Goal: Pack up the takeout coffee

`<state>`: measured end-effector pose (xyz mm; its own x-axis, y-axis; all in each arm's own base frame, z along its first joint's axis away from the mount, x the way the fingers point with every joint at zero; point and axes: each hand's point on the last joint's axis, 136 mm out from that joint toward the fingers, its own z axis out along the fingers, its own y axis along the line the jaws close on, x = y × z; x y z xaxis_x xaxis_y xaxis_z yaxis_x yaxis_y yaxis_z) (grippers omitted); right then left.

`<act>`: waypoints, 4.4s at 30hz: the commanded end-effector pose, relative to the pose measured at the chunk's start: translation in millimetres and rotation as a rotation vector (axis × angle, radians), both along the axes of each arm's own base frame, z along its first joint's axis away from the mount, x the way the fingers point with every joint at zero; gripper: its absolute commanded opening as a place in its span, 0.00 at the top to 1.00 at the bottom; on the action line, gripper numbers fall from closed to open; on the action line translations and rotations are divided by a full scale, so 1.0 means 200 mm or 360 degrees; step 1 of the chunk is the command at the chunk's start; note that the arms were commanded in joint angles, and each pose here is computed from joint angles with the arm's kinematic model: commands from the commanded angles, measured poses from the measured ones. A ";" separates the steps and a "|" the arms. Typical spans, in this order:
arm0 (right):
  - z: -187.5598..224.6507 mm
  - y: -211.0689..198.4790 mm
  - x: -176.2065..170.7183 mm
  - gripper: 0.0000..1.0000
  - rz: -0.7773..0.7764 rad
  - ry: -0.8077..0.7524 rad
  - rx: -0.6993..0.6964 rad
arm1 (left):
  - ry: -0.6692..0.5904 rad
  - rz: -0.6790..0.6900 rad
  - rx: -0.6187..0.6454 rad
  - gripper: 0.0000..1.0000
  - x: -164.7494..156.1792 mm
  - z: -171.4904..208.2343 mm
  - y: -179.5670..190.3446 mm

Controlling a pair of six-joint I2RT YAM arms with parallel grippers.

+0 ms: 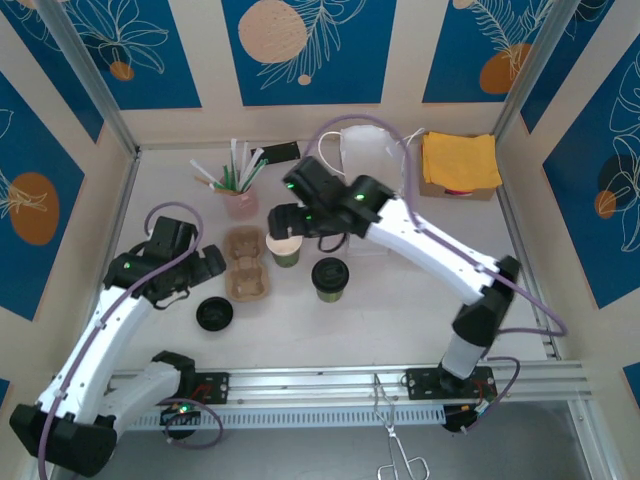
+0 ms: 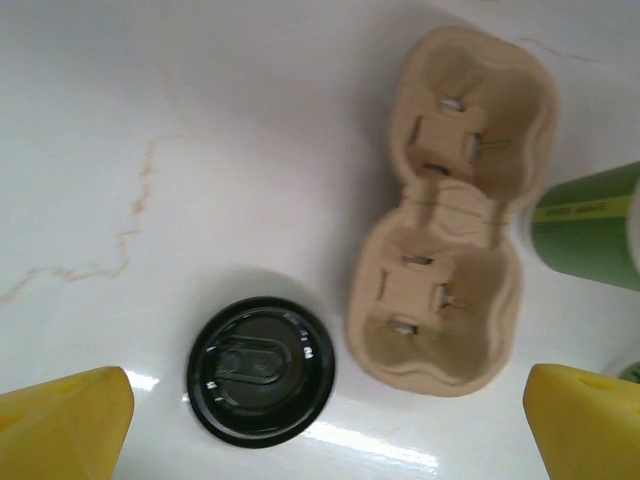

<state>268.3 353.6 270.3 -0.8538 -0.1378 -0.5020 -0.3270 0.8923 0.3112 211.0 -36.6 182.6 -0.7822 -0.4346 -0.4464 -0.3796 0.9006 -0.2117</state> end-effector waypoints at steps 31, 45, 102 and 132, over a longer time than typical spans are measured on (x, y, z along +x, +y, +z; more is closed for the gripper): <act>-0.88 0.64 0.04 0.59 -0.0067 0.0425 -0.0294 | -0.0013 0.0052 0.0045 0.00 -0.25 -0.01 0.12; -0.97 0.66 0.13 0.55 -0.0095 0.0398 -0.0291 | -0.0017 0.0038 0.0040 0.00 -0.25 -0.01 0.11; -0.99 0.55 0.00 0.52 0.0096 0.0357 -0.0531 | -0.0034 -0.0029 -0.0006 0.00 -0.24 -0.01 0.08; -0.98 0.57 0.00 0.68 0.0086 0.0401 -0.0496 | -0.0044 -0.0061 -0.0031 0.00 -0.24 0.00 0.05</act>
